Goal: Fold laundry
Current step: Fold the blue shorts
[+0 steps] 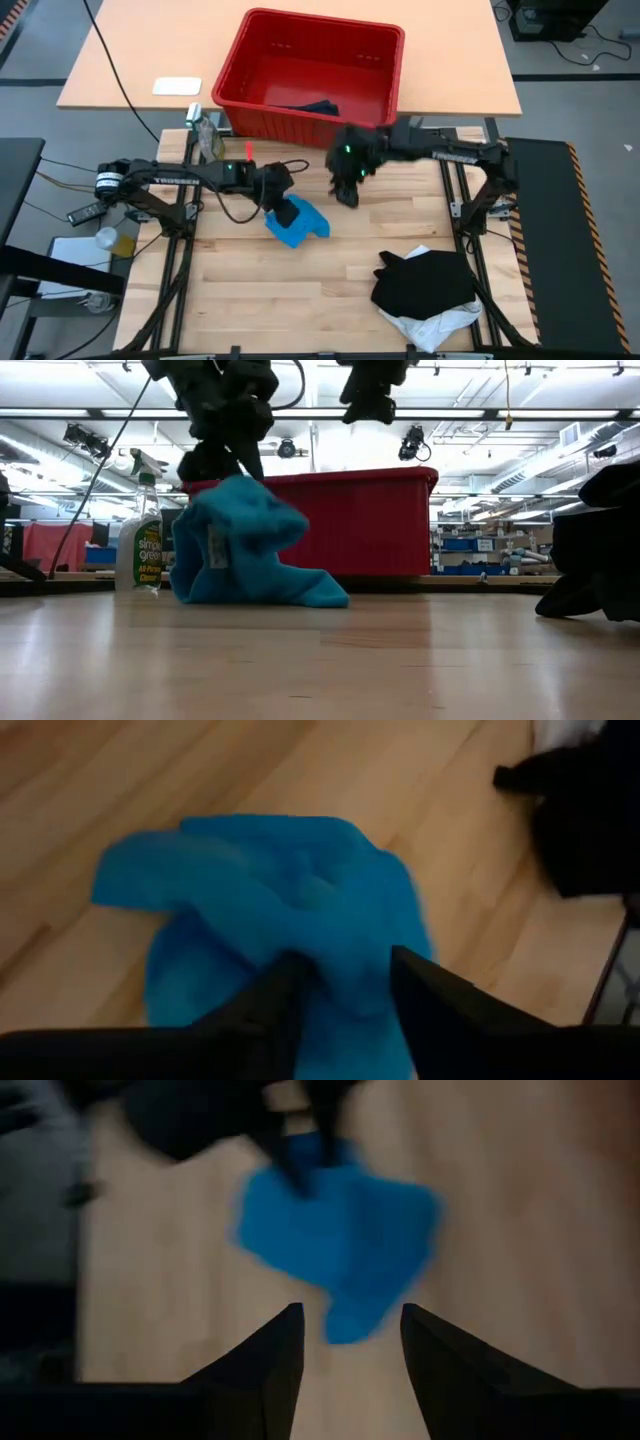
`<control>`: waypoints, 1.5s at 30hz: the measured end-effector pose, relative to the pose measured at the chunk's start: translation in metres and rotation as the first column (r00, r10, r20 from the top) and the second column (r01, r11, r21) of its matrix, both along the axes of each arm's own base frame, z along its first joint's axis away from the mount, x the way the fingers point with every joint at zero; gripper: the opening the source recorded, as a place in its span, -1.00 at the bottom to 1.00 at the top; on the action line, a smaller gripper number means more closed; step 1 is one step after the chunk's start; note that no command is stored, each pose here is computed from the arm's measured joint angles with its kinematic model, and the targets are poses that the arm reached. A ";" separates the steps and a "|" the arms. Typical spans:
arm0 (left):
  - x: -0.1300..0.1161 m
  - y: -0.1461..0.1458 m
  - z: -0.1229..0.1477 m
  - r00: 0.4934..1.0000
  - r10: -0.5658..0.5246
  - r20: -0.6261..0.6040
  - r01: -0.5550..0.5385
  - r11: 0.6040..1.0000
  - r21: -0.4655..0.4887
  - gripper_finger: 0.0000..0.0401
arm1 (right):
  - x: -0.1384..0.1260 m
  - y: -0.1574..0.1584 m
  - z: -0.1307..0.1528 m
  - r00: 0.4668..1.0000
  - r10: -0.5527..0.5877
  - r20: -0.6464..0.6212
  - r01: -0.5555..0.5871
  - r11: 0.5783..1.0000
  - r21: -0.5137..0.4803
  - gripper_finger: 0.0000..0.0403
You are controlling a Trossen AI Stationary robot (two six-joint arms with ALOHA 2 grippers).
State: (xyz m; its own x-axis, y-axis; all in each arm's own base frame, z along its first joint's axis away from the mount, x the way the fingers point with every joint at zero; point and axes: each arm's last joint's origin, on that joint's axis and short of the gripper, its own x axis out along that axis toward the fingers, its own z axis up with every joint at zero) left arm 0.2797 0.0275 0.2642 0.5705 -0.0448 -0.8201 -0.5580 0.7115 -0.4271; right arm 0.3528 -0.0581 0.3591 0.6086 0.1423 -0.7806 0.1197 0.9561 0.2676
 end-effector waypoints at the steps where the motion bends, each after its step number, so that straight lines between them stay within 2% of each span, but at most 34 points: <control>1: 0.000 -0.004 0.001 1.000 0.018 -0.002 -0.018 1.000 -0.004 -0.19 | -0.001 0.005 -0.008 0.999 0.031 0.020 -0.031 0.999 0.019 -0.15; 4: 0.001 -0.020 0.005 0.998 0.061 0.007 -0.061 0.998 -0.010 -0.09 | -0.006 0.019 -0.035 0.996 0.073 0.043 -0.076 0.993 0.088 -0.19; 9: 0.000 -0.052 0.011 0.991 0.124 0.044 -0.129 0.984 0.126 -0.07 | -0.023 0.038 -0.063 0.996 0.061 0.064 -0.070 0.987 0.146 -0.20; 11: -0.005 -0.062 0.009 0.990 0.144 0.004 -0.143 0.978 0.150 -0.07 | -0.030 0.044 -0.072 0.997 0.054 0.062 -0.063 0.986 0.154 -0.20; 15: -0.019 -0.079 0.002 0.981 0.154 -0.119 -0.135 0.979 0.151 -0.07 | -0.039 0.049 -0.088 0.994 0.004 0.110 -0.021 0.987 0.160 -0.20; 17: -0.026 -0.085 -0.001 0.973 0.147 -0.176 -0.119 0.979 0.164 -0.07 | -0.041 0.050 -0.095 0.990 0.005 0.142 -0.031 0.982 0.186 -0.20; 20: -0.033 -0.091 -0.003 0.965 0.125 -0.233 -0.082 0.980 0.184 -0.07 | -0.044 0.052 -0.106 0.992 0.009 0.123 -0.038 0.970 0.239 -0.20; 24: -0.038 -0.097 -0.011 0.963 0.103 -0.251 -0.045 0.973 0.224 -0.07 | -0.048 0.057 -0.117 0.996 0.035 0.083 -0.057 0.961 0.270 -0.20; 28: -0.038 -0.106 -0.033 0.986 0.038 -0.164 0.015 0.949 0.316 -0.07 | -0.050 0.062 -0.127 0.994 0.059 0.091 -0.077 0.975 0.206 -0.20; 31: -0.037 -0.111 -0.045 0.993 0.004 -0.117 0.030 0.956 0.291 -0.07 | -0.050 0.064 -0.129 0.996 0.039 0.083 -0.054 0.980 0.193 -0.20; 35: -0.036 -0.114 -0.043 0.993 0.009 -0.120 0.019 0.973 0.230 -0.07 | -0.052 0.066 -0.128 0.997 0.032 0.069 -0.047 0.970 0.238 -0.20; 38: -0.034 -0.114 -0.037 0.994 -0.005 -0.111 0.032 0.970 0.239 -0.07 | -0.054 0.062 -0.133 1.000 -0.020 0.017 0.017 0.988 0.151 -0.21; 40: -0.032 -0.111 -0.036 0.994 -0.006 -0.106 0.032 0.970 0.243 -0.07 | -0.053 0.048 -0.140 0.995 -0.096 -0.007 0.096 0.995 -0.008 -0.21; 42: -0.031 -0.108 -0.036 0.994 0.005 -0.107 0.022 0.969 0.245 -0.07 | -0.051 0.031 -0.148 0.988 -0.153 -0.022 0.147 0.972 -0.181 -0.21; 43: -0.031 -0.106 -0.036 0.994 0.013 -0.107 0.014 0.969 0.245 -0.07 | -0.048 0.022 -0.152 0.990 -0.138 -0.016 0.131 0.964 -0.231 -0.21; 45: -0.029 -0.103 -0.036 0.995 0.024 -0.101 0.001 0.970 0.244 -0.07 | -0.040 0.005 -0.162 0.998 -0.067 0.003 0.065 0.968 -0.241 -0.21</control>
